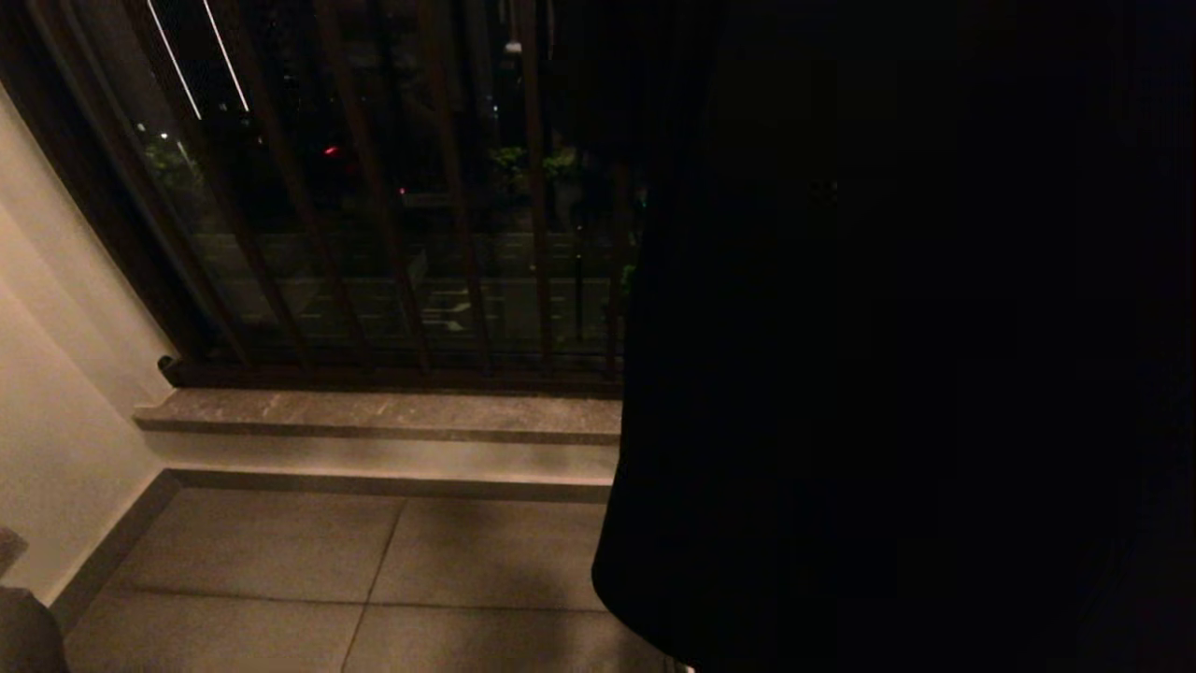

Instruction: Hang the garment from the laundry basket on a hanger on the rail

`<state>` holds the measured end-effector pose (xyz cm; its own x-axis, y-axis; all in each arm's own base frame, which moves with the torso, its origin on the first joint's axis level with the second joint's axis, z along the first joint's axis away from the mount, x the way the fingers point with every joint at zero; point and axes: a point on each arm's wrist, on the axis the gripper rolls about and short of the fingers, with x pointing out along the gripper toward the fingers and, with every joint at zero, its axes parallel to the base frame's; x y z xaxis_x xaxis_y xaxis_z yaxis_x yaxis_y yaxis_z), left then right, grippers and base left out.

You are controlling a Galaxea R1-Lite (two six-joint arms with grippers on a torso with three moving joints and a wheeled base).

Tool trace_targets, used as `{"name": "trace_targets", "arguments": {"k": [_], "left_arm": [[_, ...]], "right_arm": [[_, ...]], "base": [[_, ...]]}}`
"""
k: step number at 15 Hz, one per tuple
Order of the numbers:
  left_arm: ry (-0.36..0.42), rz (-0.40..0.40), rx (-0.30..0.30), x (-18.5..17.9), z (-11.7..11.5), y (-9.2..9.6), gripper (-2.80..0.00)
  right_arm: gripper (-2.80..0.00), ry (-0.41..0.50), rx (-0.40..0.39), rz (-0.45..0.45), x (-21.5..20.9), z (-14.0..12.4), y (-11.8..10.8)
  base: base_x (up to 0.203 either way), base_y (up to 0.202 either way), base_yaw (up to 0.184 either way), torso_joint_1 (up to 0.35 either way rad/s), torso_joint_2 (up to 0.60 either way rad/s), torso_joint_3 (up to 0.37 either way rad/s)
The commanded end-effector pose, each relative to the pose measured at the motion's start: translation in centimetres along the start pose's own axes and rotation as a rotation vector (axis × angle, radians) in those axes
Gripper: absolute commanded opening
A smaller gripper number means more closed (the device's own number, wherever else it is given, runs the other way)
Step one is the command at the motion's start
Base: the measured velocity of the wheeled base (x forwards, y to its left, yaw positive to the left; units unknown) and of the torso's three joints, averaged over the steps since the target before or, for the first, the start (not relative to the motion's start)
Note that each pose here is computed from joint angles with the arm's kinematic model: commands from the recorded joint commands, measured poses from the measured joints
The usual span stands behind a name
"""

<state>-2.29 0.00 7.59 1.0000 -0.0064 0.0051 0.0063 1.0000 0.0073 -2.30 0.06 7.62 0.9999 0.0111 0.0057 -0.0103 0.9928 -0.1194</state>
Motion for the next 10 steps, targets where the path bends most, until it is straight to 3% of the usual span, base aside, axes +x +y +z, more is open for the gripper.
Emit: {"name": "trace_targets", "arguments": {"k": [1,10], "left_arm": [[0.001,0.0,0.0,0.02,-0.02,0.0,-2.8],[0.001,0.0,-0.003,0.02,-0.02,0.0,-2.8]], "right_arm": [[-2.8,0.001,0.0,0.0,0.01,0.0,0.0],[-2.8,-0.001,-0.002,0.0,0.02,0.01,0.0]], "base": [[0.0,0.0,0.0,0.01,0.01,-0.198],[0.0,0.0,0.0,0.002,0.0,-0.198]]}}
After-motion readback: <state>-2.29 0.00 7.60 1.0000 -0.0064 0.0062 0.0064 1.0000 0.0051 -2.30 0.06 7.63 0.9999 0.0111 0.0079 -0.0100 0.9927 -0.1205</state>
